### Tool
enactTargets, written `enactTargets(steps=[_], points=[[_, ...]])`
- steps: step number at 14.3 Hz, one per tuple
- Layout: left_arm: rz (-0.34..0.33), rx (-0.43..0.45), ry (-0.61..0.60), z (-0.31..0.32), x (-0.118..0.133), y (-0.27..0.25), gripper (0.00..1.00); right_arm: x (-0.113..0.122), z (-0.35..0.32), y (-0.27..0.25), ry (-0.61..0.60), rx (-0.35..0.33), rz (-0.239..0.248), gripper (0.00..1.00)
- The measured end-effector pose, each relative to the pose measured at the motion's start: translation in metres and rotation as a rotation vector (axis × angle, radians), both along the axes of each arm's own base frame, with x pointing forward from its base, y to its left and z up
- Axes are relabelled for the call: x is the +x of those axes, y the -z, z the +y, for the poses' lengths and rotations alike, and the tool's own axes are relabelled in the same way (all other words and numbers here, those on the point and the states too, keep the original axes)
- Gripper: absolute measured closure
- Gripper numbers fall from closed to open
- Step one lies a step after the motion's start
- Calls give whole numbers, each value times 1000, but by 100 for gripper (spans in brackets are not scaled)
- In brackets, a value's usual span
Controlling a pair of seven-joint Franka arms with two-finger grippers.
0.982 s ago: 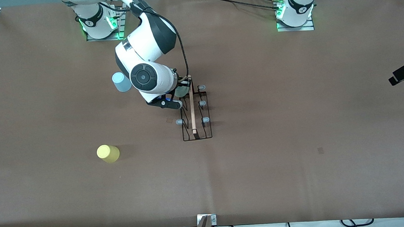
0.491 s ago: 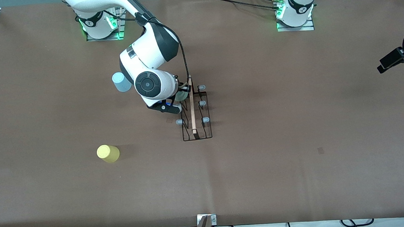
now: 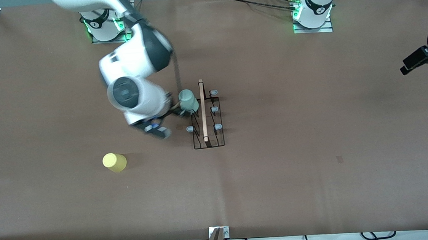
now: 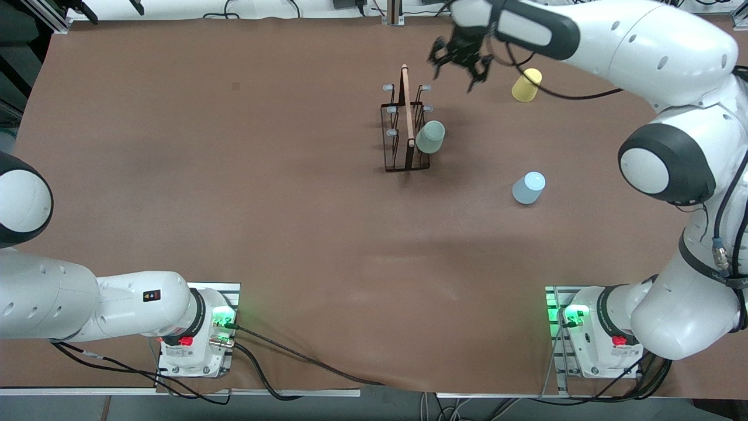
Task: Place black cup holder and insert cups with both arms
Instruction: 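Move the right gripper to the yellow cup and grasp it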
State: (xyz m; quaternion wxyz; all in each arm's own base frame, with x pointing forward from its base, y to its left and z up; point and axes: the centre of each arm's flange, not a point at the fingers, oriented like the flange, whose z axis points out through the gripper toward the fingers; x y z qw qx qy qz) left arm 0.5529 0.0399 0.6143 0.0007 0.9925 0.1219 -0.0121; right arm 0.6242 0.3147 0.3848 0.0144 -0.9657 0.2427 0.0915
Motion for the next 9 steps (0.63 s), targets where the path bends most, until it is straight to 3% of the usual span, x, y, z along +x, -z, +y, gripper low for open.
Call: enactTargets(steps=[5,9], points=[[-10,1,33,-19,-3,-14,0,76,-148,40,-110,-43,-140,0],[-6,0,27,-15,-2,-12,0,94,-213,93,-282,-33,-124,0]])
